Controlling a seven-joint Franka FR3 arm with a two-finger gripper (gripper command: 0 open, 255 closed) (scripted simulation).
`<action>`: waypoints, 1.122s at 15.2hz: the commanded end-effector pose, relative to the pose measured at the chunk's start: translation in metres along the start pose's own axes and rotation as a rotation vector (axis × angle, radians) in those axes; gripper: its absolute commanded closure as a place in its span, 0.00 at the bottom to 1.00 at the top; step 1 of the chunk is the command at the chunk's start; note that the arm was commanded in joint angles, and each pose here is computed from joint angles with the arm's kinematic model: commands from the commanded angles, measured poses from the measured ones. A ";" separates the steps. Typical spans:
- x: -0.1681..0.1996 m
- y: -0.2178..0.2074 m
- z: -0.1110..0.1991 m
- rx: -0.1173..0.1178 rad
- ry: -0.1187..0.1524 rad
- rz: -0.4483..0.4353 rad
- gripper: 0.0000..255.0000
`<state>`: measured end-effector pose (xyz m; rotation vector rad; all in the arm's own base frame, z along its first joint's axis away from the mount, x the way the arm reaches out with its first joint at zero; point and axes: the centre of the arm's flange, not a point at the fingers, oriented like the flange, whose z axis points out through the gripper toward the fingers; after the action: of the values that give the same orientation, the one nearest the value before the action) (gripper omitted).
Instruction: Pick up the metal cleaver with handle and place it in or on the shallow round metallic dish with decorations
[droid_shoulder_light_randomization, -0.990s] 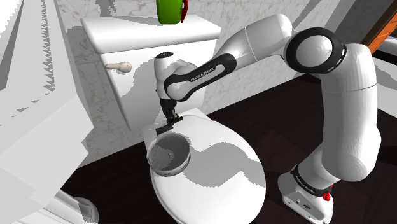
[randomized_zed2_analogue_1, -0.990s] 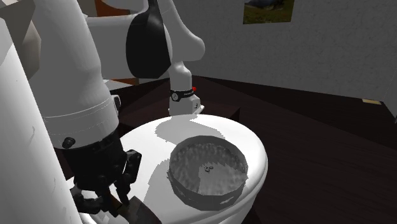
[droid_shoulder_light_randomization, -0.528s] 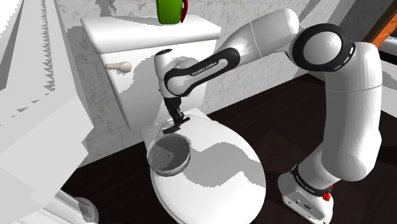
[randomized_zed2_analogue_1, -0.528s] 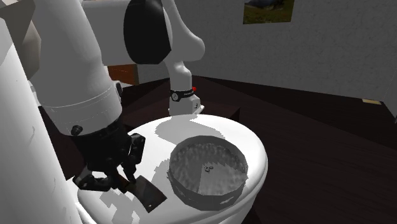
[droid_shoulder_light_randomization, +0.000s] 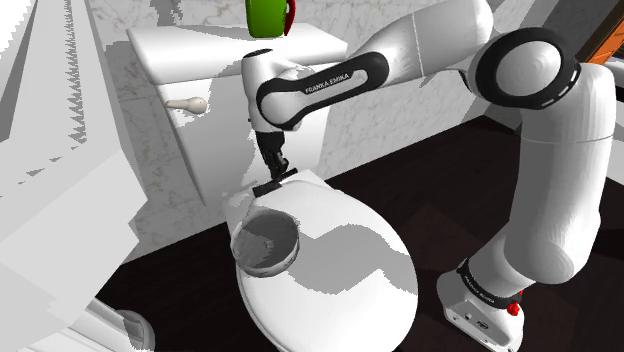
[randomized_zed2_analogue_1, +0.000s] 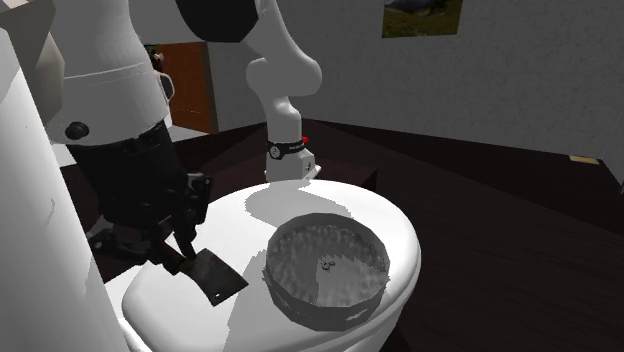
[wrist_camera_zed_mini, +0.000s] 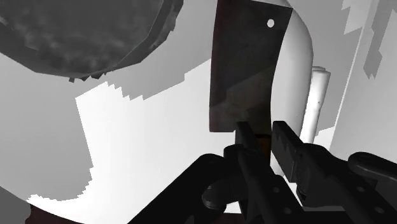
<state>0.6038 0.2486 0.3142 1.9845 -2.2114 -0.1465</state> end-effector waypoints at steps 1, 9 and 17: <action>0.001 -0.009 -0.031 0.045 -0.025 0.012 1.00; -0.003 0.008 -0.061 0.045 -0.025 0.012 1.00; -0.054 0.100 -0.050 0.045 -0.025 0.012 1.00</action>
<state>0.5305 0.3072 0.3770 2.0053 -2.2598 -0.1225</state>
